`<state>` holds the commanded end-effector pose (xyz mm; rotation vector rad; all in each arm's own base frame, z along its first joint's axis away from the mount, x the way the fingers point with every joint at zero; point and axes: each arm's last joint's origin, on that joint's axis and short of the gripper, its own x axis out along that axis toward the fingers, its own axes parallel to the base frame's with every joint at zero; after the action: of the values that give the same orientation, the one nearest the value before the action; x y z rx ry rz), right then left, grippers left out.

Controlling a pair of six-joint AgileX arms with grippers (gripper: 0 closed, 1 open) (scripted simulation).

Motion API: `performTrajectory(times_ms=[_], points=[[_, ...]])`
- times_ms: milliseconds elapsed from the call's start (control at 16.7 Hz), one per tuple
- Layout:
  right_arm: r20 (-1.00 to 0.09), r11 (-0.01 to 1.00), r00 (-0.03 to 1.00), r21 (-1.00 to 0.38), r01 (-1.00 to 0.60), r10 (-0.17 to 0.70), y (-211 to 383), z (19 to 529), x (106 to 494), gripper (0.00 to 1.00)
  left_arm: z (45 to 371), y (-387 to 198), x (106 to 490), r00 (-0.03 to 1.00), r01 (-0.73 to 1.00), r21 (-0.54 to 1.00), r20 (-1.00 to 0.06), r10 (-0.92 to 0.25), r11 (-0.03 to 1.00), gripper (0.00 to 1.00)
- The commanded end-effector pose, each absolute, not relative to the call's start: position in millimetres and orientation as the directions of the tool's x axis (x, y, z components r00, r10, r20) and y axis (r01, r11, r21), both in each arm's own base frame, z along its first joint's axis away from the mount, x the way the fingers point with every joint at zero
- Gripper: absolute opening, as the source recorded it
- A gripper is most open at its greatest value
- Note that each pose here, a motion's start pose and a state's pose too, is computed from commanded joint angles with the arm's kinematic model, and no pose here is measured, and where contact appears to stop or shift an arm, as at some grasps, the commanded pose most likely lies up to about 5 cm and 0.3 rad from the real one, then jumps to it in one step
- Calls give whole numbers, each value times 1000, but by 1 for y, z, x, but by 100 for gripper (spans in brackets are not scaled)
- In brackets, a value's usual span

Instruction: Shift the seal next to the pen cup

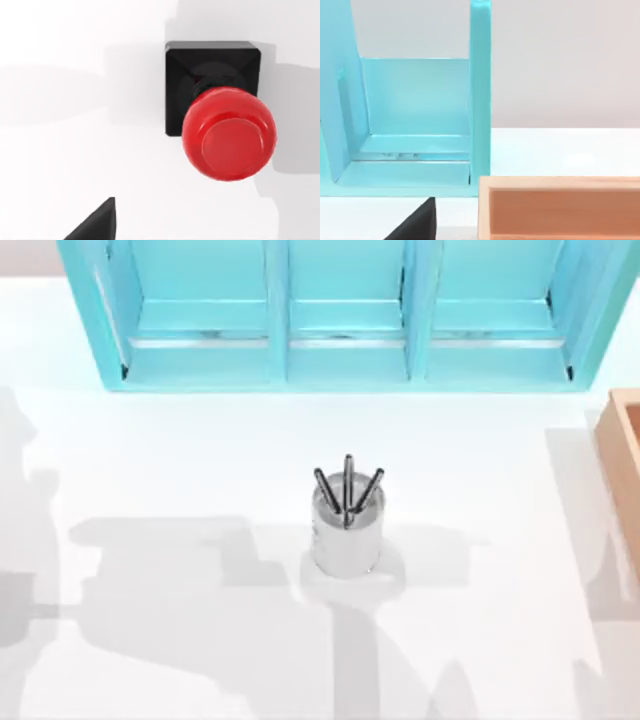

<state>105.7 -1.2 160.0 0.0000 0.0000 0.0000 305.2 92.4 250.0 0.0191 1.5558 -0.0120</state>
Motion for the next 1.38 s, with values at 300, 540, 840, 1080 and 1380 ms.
performTrajectory(times_ms=[300,540,840,1080,1380], points=[[0,1000,1000,0,0,0,-1,160,106,100,249,95,308,-1,20,0,-1000,0,1000,100],[0,1000,1000,0,0,0,-1,160,106,100,237,94,309,-6,21,-2,-1000,-2,1000,100],[0,1000,1000,0,0,0,-1,160,106,100,180,96,313,12,20,4,-1000,3,1000,100],[0,1000,1000,0,0,0,-1,160,106,100,149,95,308,0,20,0,-1000,0,1000,100],[0,1000,1000,0,0,0,-1,160,106,100,149,95,308,-1,20,0,-1000,0,1000,92]])
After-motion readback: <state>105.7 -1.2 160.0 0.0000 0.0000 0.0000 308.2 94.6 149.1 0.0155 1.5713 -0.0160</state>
